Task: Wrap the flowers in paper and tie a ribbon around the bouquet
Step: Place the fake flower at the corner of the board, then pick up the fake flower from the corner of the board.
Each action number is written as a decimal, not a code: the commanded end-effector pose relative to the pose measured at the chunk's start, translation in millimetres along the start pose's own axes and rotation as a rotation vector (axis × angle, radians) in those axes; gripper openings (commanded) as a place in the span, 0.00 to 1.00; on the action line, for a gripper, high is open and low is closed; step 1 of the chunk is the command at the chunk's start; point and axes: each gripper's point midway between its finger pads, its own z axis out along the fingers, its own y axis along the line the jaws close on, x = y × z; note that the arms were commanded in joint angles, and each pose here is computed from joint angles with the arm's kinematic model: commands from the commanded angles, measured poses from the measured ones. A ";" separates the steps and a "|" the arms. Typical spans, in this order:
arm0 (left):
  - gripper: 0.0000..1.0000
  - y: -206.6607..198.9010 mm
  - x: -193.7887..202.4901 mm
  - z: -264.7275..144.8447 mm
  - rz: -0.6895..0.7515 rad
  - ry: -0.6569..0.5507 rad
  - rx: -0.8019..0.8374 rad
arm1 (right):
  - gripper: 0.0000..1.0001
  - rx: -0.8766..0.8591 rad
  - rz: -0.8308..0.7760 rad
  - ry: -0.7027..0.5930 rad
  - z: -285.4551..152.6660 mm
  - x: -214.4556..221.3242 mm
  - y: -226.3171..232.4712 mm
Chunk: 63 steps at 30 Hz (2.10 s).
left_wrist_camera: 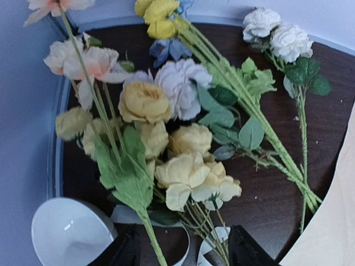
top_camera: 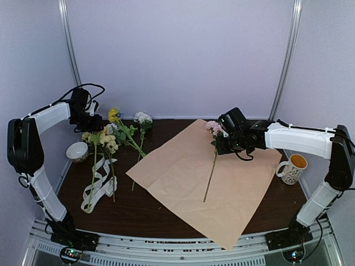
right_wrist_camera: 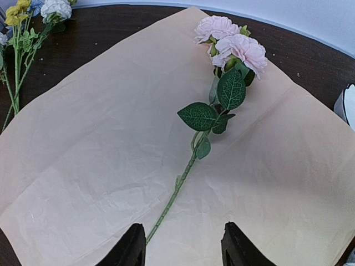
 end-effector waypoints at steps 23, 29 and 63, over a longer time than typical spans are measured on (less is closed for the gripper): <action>0.24 37.8 121.7 64.1 -0.074 0.290 -0.247 | 0.49 -0.007 -0.028 0.006 -10.4 14.7 -3.8; 0.24 45.9 120.7 60.4 -0.058 0.300 -0.296 | 0.49 -0.008 -0.031 0.008 -9.6 14.7 -3.2; 0.24 9.0 170.0 50.7 -0.134 0.429 -0.129 | 0.50 0.065 -0.090 -0.042 -33.3 30.0 -35.3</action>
